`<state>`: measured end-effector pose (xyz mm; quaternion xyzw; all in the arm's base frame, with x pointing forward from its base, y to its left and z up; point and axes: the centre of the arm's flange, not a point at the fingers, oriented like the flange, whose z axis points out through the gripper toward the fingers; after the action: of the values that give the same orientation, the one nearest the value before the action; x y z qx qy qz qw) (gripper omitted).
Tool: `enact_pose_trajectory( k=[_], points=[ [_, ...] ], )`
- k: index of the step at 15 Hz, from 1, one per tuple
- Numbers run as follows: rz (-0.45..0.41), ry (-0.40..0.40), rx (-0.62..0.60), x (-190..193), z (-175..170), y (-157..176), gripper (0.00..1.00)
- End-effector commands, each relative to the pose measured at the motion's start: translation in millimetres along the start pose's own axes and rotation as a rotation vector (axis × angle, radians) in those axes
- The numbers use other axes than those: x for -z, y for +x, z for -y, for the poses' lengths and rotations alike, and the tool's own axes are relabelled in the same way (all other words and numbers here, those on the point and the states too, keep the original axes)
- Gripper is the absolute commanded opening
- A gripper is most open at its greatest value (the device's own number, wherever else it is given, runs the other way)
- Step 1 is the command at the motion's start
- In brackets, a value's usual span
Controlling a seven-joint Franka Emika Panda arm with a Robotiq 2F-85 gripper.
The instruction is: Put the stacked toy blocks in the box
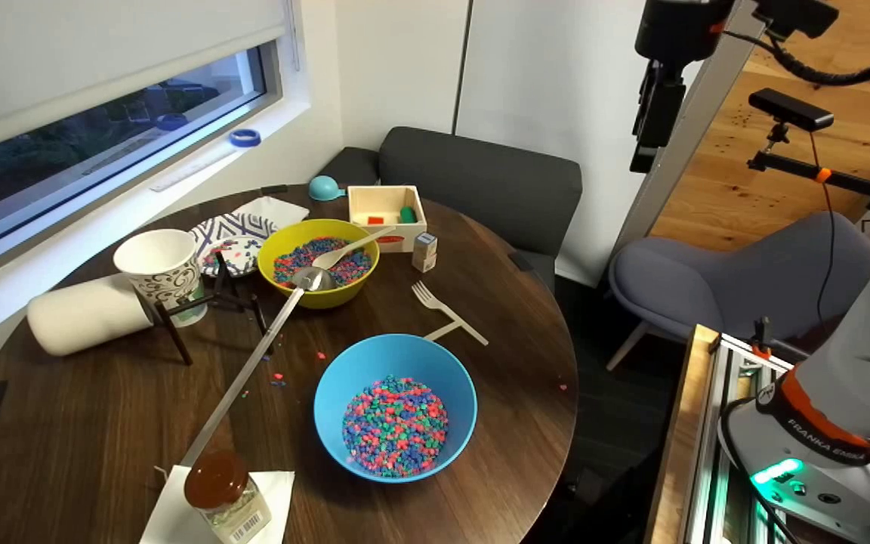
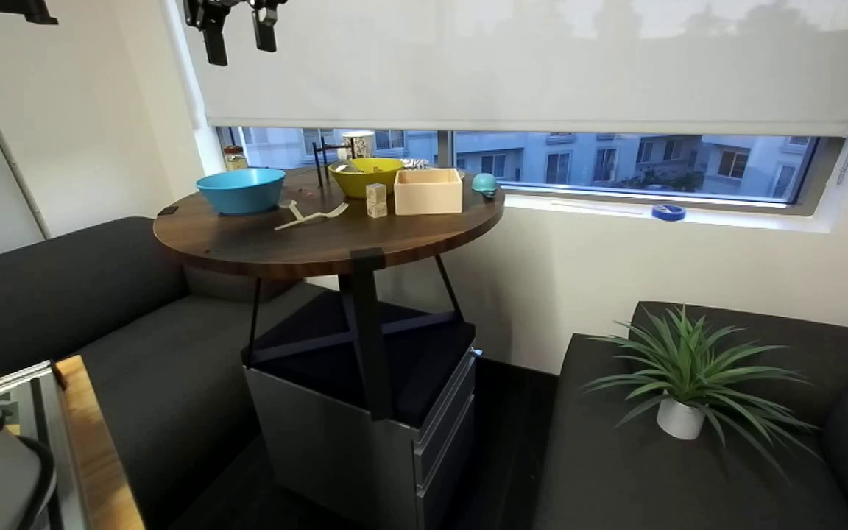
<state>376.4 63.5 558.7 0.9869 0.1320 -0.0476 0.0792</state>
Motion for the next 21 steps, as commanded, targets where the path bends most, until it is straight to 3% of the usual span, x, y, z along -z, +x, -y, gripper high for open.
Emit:
enact_pose_trajectory(
  k=[1, 5, 13, 21],
  points=[
    [-0.059, 0.006, -0.005, -19, 8, 26, 1.0],
    [-0.152, 0.079, -0.061, -48, 11, 67, 1.0],
    [-0.209, 0.204, -0.166, -108, 20, 130, 1.0],
    [-0.279, 0.23, -0.216, -151, 24, 171, 1.0]
  ],
)
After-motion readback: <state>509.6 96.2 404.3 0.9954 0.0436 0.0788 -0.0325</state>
